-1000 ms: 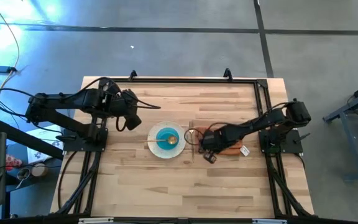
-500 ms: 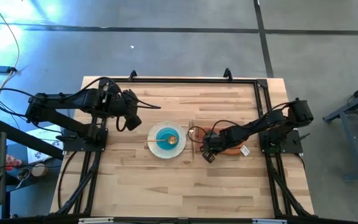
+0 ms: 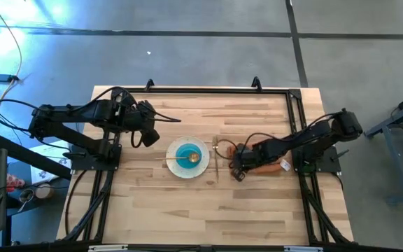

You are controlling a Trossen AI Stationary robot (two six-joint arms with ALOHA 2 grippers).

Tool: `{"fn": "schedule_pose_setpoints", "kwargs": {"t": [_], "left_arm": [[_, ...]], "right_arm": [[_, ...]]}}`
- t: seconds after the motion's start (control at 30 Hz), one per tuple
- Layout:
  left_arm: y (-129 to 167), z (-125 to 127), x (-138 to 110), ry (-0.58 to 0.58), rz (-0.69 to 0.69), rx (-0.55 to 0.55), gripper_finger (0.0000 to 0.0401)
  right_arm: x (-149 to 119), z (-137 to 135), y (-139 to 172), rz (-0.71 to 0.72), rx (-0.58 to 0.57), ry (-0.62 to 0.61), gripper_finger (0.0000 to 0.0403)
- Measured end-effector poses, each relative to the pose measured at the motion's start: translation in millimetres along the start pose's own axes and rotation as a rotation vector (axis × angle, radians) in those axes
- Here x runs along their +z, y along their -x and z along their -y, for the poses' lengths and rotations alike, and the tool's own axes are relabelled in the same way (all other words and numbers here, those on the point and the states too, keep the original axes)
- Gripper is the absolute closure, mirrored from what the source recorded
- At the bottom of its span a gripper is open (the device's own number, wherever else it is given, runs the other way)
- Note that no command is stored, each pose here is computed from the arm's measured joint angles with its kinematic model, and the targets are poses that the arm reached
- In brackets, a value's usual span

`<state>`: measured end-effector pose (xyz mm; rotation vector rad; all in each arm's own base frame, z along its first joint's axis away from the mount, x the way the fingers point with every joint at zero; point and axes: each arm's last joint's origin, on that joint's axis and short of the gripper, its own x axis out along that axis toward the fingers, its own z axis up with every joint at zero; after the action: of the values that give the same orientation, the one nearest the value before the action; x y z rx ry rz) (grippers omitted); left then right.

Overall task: Set table place
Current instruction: Adjust the gold fork on the table

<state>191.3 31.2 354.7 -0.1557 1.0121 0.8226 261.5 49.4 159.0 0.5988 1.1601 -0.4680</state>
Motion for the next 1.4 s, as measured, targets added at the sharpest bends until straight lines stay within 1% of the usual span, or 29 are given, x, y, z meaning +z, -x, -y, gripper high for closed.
{"fn": "schedule_pose_setpoints", "kwargs": {"t": [0.1, 0.2, 0.27, 0.4, 0.5, 0.6, 0.83, 0.97, 1.07, 1.17, 1.4], "left_arm": [[0, 0, 0, 0.001, 0.000, 0.000, 0.0400], [0, 0, 0, 0.001, -0.001, 0.000, 0.0400], [0, 0, 0, 0.001, 0.000, 0.000, 0.0400], [0, 0, 0, 0.001, -0.001, 0.000, 0.0400], [0, 0, 0, 0.000, -0.002, 0.000, 0.0401], [0, 0, 0, -0.005, -0.006, -0.001, 0.0400], [0, 0, -1, -0.012, -0.011, -0.003, 0.0401], [0, 0, -1, -0.029, -0.017, -0.015, 0.0400], [0, 0, -1, -0.031, -0.020, -0.020, 0.0401], [0, 0, -1, -0.031, -0.020, -0.020, 0.0401], [0, 1, -1, -0.033, -0.023, -0.026, 0.0401]], "right_arm": [[16, -4, 4, 0.064, 0.026, 0.020, 0.0403], [33, -9, 1, 0.112, 0.056, 0.033, 0.0403], [39, -7, -9, 0.107, 0.042, 0.033, 0.0403], [51, -14, -33, 0.089, 0.097, 0.050, 0.0403], [54, -19, -48, 0.049, 0.079, 0.072, 0.0403], [63, -29, -50, 0.062, 0.111, 0.098, 0.0403], [72, -38, -49, 0.075, 0.118, 0.135, 0.0403], [70, -35, -47, 0.058, 0.091, 0.134, 0.0403], [72, -28, -43, 0.068, 0.036, 0.136, 0.0403], [82, -18, -40, 0.113, -0.013, 0.137, 0.0403], [106, 15, -43, 0.110, -0.076, 0.166, 0.0403]]}}
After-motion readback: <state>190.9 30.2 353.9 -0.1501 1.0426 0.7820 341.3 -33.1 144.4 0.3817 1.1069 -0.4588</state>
